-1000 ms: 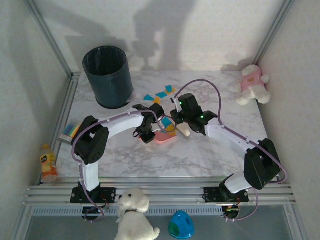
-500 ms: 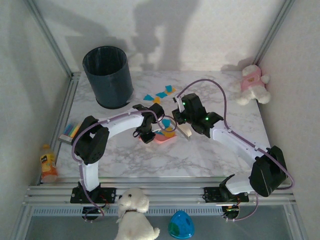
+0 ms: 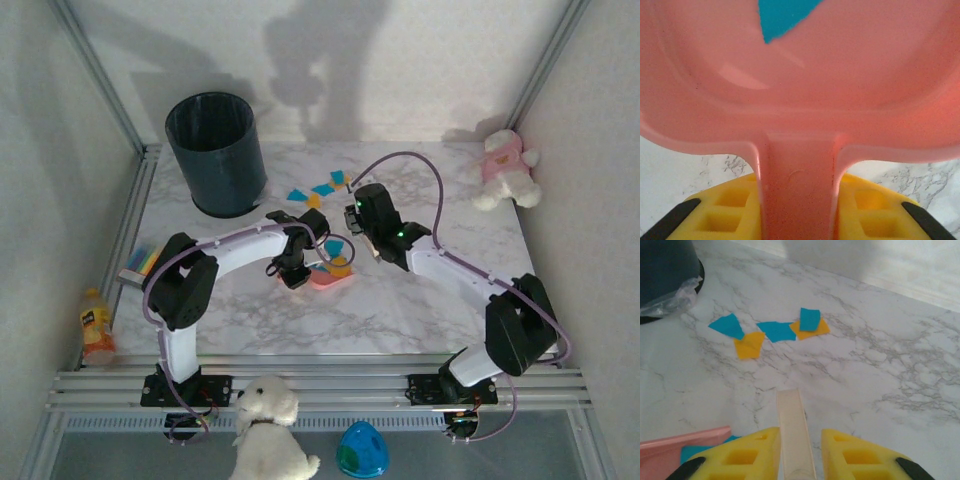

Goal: Sweep away the paper scraps from the table

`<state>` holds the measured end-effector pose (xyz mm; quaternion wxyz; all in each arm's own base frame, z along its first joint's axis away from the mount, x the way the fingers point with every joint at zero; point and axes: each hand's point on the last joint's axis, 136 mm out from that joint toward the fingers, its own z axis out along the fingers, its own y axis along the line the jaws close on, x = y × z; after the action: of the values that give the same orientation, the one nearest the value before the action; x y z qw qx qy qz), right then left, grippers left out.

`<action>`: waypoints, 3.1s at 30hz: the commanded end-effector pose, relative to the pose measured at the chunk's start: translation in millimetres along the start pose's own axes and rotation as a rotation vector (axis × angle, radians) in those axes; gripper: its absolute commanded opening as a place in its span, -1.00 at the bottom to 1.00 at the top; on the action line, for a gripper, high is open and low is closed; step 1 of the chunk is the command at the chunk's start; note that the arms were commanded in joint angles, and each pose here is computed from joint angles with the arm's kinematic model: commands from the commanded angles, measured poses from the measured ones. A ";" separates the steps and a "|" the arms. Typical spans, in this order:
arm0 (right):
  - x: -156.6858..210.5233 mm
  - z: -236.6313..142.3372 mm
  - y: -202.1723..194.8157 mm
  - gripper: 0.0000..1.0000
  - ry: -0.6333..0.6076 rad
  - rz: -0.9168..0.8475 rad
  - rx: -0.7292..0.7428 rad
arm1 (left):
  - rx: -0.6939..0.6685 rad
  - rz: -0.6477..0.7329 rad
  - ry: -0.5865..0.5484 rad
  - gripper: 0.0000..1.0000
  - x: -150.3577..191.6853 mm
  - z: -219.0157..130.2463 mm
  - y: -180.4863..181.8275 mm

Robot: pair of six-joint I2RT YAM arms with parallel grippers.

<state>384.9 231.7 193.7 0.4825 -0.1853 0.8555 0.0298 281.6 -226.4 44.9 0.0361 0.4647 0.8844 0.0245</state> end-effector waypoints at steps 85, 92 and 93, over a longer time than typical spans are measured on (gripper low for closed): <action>28.6 -2.6 45.6 -1.00 0.056 0.201 -0.154 | -0.005 0.045 -0.003 -1.00 6.2 -8.7 -7.3; 24.5 -8.7 56.6 -1.00 0.062 0.241 -0.223 | -0.009 0.046 -0.005 -1.00 5.2 -8.6 -6.5; 24.5 -9.2 57.7 -1.00 0.064 0.247 -0.230 | -0.011 0.047 -0.004 -1.00 5.2 -8.9 -6.2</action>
<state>356.4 257.6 169.5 0.4428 -0.1323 0.8768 0.1328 273.7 -226.2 48.0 0.0368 0.4787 0.8769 0.0213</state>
